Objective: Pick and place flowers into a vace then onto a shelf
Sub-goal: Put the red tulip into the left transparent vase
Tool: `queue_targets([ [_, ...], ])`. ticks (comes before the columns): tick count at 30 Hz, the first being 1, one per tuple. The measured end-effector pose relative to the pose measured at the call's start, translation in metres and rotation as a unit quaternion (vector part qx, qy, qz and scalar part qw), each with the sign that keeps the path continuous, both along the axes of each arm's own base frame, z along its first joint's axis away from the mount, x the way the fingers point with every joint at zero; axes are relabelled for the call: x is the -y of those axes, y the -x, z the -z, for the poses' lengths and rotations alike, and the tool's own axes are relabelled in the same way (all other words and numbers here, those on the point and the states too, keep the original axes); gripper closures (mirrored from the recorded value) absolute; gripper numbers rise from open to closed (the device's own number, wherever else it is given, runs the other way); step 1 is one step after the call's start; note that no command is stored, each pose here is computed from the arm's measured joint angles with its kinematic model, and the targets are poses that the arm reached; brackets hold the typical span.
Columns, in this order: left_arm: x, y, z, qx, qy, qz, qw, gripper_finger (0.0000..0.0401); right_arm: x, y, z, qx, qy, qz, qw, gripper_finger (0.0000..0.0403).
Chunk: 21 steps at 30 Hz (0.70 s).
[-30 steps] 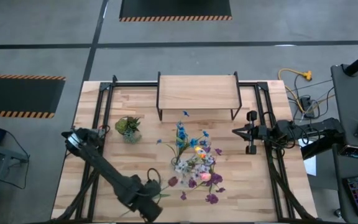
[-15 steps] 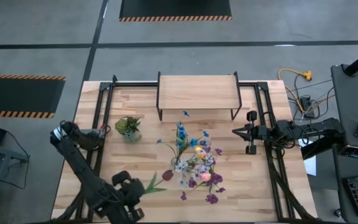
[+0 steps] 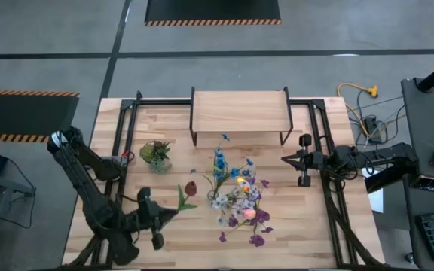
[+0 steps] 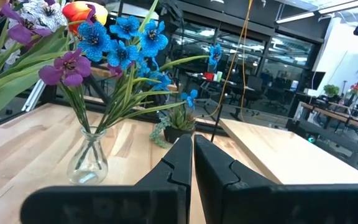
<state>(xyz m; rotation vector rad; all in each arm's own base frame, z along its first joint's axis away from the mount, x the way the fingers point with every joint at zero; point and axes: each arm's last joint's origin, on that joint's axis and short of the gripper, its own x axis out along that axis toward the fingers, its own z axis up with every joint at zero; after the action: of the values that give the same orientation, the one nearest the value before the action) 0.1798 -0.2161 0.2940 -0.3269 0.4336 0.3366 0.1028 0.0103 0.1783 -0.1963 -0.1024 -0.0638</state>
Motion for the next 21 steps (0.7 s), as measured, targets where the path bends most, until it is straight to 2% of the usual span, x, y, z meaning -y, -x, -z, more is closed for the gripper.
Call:
queue_targets([
  [5, -0.017, 0.005, 0.014, 0.071, -0.056, 0.028, 0.996, 0.0401, 0.000, 0.000, 0.000, 0.000, 0.000, 0.000, 1.000, 0.0394],
  [8, -0.027, 0.003, 0.018, 0.120, -0.090, 0.058, 0.987, 0.0401, 0.000, 0.000, 0.000, 0.001, -0.003, 0.000, 1.000, 0.0394],
  [10, -0.036, 0.001, 0.020, 0.156, -0.110, 0.099, 0.977, 0.0401, 0.000, 0.000, 0.000, 0.001, -0.004, 0.000, 1.000, 0.0394],
  [15, -0.071, -0.003, 0.023, 0.241, -0.173, 0.187, 0.936, 0.0401, 0.000, 0.000, 0.000, 0.001, -0.004, 0.000, 1.000, 0.0394],
  [21, -0.119, -0.018, 0.027, 0.245, -0.196, 0.159, 0.936, 0.0401, 0.000, 0.000, 0.000, 0.002, -0.004, 0.000, 1.000, 0.0394],
])
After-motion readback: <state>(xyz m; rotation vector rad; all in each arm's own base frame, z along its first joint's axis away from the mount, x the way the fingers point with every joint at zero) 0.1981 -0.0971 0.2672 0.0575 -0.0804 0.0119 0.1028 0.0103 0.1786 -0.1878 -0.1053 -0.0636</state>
